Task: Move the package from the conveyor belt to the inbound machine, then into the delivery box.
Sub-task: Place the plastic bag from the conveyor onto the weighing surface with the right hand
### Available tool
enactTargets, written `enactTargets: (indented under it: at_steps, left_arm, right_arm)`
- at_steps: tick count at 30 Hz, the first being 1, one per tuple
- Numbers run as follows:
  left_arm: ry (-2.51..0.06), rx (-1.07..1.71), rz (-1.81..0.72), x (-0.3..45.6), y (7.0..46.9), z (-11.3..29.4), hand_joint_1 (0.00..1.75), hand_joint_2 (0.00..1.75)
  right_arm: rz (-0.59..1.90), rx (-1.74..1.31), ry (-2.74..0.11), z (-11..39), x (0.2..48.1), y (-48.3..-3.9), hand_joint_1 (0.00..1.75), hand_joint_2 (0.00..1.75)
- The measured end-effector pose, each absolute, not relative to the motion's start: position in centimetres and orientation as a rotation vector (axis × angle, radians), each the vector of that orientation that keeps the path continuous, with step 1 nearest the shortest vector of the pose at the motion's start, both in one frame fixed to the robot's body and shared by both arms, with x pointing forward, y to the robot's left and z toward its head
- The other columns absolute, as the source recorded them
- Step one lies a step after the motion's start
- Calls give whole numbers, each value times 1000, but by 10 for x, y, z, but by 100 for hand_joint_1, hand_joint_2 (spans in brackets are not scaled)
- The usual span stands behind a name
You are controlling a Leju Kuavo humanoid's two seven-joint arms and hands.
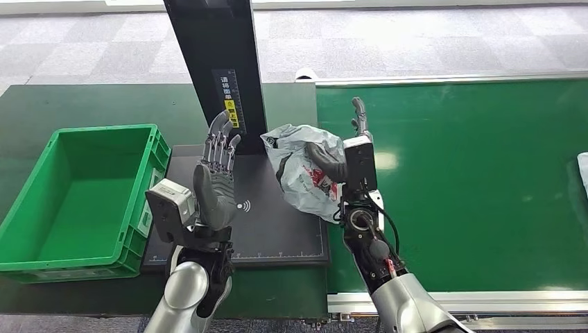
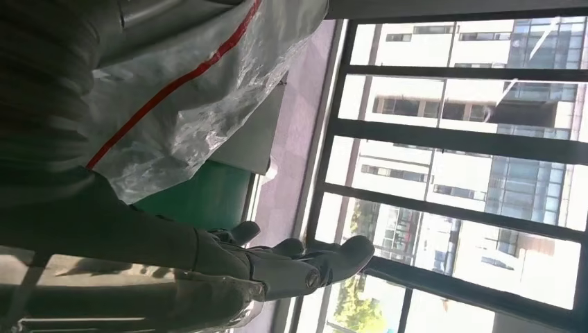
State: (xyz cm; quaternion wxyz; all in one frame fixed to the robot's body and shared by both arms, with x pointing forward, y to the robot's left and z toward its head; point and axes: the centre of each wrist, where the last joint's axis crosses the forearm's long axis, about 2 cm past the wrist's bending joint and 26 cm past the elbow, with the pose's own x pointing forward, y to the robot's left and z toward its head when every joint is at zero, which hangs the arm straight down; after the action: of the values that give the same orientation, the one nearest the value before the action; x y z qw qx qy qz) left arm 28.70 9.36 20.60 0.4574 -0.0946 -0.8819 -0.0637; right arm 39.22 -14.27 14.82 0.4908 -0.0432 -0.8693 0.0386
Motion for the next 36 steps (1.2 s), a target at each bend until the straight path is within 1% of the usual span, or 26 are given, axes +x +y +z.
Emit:
enactTargets:
  at_steps: [4, 8, 11, 14, 17, 23, 25, 27, 31, 36]
  left_arm:
    - [-2165, -206, -180, 291, 95, 205, 0, 0]
    - [-2113, -113, -180, 305, 102, 190, 0, 0]
    - [-2073, -60, -168, 319, 112, 178, 0, 0]
    - [-2046, -28, -150, 328, 121, 170, 0, 0]
    - [-2019, -9, -142, 331, 129, 163, 0, 0]
    - [-1979, -23, -151, 334, 135, 155, 0, 0]
    - [-1970, -18, -149, 335, 135, 154, 0, 0]
    - [-1963, -2, -139, 335, 136, 154, 0, 0]
    - [-1957, 25, -119, 332, 140, 154, 0, 0]
    - [-1953, 34, -113, 328, 144, 152, 0, 0]
  right_arm:
    - [-3, -23, -2092, 154, 402, -157, 0, 175]
    - [-57, 89, -2078, 161, 410, -162, 0, 175]
    - [-71, 136, -2070, 164, 414, -162, 0, 175]
    - [-22, 180, -2033, 167, 419, -162, 0, 175]
    - [149, 254, -1866, 166, 422, -158, 0, 175]
    - [714, 400, -1395, 143, 409, -139, 0, 175]
    - [887, 371, -1261, 137, 403, -134, 0, 175]
    - [997, 289, -1208, 134, 400, -129, 0, 175]
    - [1071, 177, -1188, 134, 399, -122, 173, 175]
    - [1079, 163, -1211, 133, 400, -125, 175, 175]
